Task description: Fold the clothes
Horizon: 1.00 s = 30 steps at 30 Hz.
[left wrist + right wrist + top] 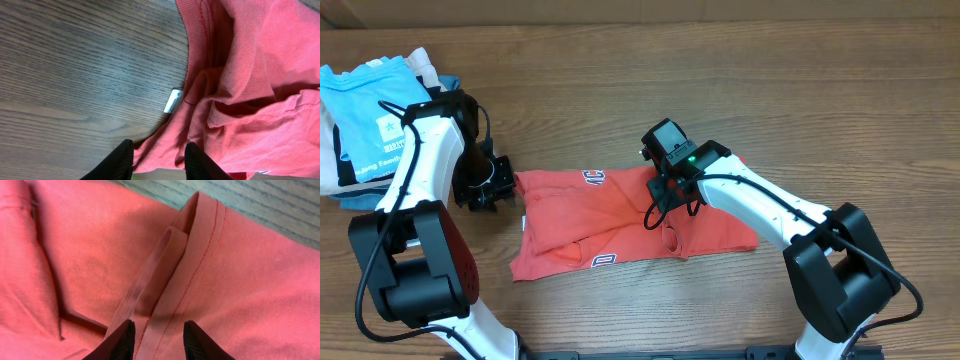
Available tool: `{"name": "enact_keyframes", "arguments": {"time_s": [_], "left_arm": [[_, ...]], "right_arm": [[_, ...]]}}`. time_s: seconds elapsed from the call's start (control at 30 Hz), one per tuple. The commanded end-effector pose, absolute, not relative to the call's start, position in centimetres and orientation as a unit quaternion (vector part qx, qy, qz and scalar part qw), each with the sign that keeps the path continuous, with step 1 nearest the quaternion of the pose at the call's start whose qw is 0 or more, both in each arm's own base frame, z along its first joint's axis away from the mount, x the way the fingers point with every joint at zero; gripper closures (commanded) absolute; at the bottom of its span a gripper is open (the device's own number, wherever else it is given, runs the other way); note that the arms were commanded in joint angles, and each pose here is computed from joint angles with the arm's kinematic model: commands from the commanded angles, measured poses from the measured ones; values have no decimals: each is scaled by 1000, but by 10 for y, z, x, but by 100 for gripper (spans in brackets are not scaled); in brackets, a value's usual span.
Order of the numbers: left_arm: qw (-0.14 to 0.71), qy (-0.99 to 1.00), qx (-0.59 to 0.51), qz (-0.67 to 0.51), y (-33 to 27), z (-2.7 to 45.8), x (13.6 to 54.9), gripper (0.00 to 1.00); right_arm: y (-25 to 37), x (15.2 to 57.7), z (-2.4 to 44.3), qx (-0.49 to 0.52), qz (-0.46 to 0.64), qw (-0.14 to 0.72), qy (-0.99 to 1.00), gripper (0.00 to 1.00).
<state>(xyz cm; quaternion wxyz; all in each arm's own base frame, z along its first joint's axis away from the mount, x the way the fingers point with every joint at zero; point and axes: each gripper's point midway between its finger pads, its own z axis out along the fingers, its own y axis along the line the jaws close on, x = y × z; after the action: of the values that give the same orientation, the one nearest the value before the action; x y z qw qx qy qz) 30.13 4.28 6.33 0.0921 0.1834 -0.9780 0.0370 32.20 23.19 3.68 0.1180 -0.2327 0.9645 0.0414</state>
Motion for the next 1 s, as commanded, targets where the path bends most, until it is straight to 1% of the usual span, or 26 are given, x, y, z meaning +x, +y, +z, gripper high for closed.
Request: {"name": "enact_keyframes", "arguments": {"time_s": [0.0, 0.3, 0.33, 0.4, 0.47, 0.5, 0.7, 0.87, 0.97], "left_arm": [[77, -979, 186, 39, 43, 72, 305, 63], [77, -979, 186, 39, 43, 72, 305, 63], [77, -979, 186, 39, 43, 72, 305, 63], [77, -979, 186, 39, 43, 72, 305, 63], [77, -979, 186, 39, 43, 72, 305, 63], [77, -979, 186, 39, 43, 72, 305, 63], [77, -979, 186, 39, 43, 72, 305, 63], [77, -979, 186, 39, 43, 72, 305, 63], [77, -979, 186, 39, 43, 72, 305, 63]], "right_arm": [[227, 320, 22, -230, 28, 103, 967, 64], [225, 321, 18, -224, 24, 99, 969, 65], [225, 320, 18, -224, 24, 98, 969, 70], [224, 320, 18, -224, 24, 98, 969, 84], [224, 320, 18, -224, 23, 97, 969, 94], [224, 320, 18, -224, 23, 97, 969, 96], [220, 314, 24, -219, 18, 85, 972, 96], [220, 315, 57, -197, 29, 107, 974, 96], [218, 311, 63, -195, 30, 104, 975, 96]]}}
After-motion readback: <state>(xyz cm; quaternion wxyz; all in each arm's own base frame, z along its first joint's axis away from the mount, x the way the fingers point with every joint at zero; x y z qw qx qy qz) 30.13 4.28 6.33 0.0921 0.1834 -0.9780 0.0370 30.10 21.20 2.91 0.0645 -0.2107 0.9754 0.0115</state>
